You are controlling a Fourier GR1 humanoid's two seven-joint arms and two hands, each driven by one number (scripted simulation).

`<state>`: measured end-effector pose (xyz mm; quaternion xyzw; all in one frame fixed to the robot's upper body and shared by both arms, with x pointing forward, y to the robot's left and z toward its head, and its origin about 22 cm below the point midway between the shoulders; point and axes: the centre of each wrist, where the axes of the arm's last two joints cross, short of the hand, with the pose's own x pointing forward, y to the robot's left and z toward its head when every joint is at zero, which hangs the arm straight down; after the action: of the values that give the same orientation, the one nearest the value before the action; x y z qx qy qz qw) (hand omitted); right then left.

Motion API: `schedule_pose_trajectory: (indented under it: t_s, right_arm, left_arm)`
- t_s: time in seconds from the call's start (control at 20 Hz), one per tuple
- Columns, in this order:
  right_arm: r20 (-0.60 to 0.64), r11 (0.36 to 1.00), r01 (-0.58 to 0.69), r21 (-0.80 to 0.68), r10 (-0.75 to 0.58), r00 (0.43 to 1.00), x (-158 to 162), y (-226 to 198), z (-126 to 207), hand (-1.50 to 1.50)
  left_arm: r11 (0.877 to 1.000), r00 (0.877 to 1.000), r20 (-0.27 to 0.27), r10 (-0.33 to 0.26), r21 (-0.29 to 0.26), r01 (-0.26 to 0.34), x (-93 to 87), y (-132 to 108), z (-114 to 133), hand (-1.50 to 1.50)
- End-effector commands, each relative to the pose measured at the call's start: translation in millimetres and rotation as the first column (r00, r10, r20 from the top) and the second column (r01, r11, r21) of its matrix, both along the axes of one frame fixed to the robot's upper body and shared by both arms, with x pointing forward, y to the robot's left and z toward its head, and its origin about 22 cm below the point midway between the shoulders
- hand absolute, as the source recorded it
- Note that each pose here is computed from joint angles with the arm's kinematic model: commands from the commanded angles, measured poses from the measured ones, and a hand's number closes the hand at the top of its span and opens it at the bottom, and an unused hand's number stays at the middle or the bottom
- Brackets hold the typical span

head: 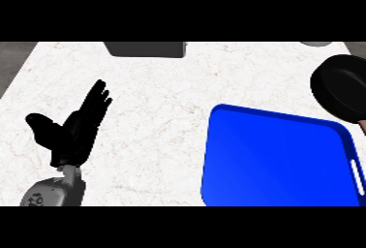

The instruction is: Pick the tomato from the tray and place it in the pot

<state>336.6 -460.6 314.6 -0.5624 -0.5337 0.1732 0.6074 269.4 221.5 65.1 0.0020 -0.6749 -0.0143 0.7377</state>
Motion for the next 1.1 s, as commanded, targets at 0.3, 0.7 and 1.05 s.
schedule_pose_trajectory:
  t_s: [0.3,0.7,1.05]
  right_arm:
    - [-0.13,0.965,0.018,0.261,0.016,0.991,44,-1,-57,-1.5]
    - [0.068,0.875,-0.05,0.482,0.019,0.997,40,-21,-74,-1.5]
    - [0.401,0.87,-0.044,0.491,-0.181,0.898,19,-49,-59,-1.5]
  left_arm:
    - [1.0,1.0,-0.009,-0.017,0.0,0.017,-3.4,-5,-5,0.0]
    - [1.0,1.0,-0.004,-0.01,0.001,0.01,-4.8,22,-3,0.0]
    - [1.0,1.0,0.014,-0.004,-0.002,0.004,2.4,10,-6,0.0]
